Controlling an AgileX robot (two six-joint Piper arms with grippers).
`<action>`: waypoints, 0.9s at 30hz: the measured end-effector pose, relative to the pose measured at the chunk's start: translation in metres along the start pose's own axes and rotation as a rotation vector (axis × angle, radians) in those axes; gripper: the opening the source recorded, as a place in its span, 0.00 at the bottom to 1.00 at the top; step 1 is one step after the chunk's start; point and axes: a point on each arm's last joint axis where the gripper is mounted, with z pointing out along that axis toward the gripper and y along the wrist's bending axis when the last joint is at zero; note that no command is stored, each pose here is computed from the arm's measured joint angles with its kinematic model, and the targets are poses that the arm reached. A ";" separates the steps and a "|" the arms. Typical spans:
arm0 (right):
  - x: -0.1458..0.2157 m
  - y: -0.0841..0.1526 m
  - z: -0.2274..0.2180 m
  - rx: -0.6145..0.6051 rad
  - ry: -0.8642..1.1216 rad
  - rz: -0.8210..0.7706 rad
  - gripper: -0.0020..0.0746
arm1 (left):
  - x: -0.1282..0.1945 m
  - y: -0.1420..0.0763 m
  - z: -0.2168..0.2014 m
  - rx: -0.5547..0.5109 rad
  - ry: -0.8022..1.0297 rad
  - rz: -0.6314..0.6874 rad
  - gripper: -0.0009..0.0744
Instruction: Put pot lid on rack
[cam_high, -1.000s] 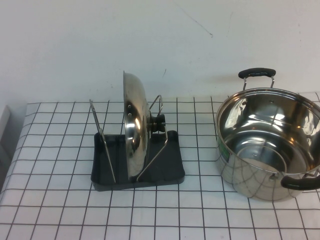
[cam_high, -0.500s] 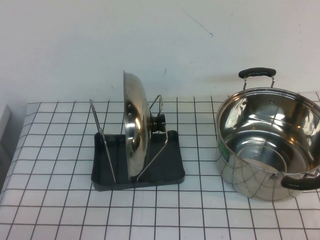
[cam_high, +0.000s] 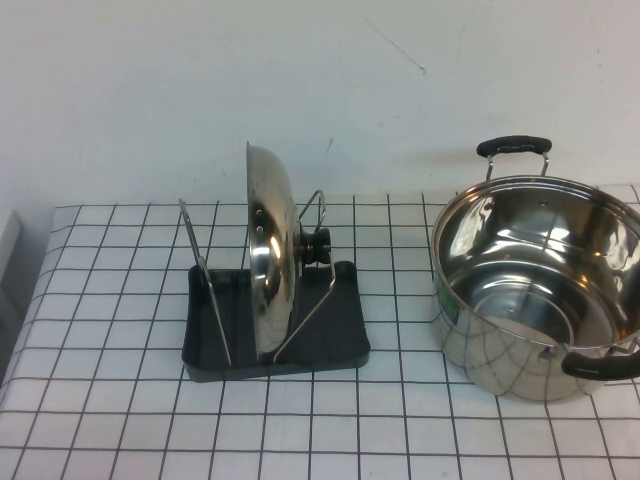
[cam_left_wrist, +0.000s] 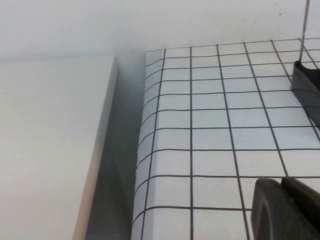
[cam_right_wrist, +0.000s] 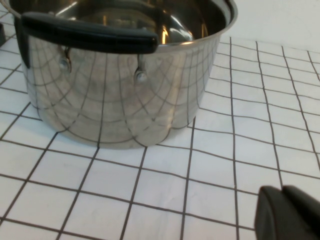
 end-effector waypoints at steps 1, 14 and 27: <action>0.000 0.000 0.000 0.000 0.000 0.000 0.02 | 0.000 0.001 0.000 -0.013 0.000 -0.004 0.01; 0.000 0.000 0.000 0.000 0.000 0.000 0.02 | 0.000 -0.001 0.000 0.011 0.003 -0.072 0.01; 0.000 0.000 0.000 0.000 0.000 0.000 0.02 | 0.000 -0.002 0.000 0.043 0.005 -0.059 0.01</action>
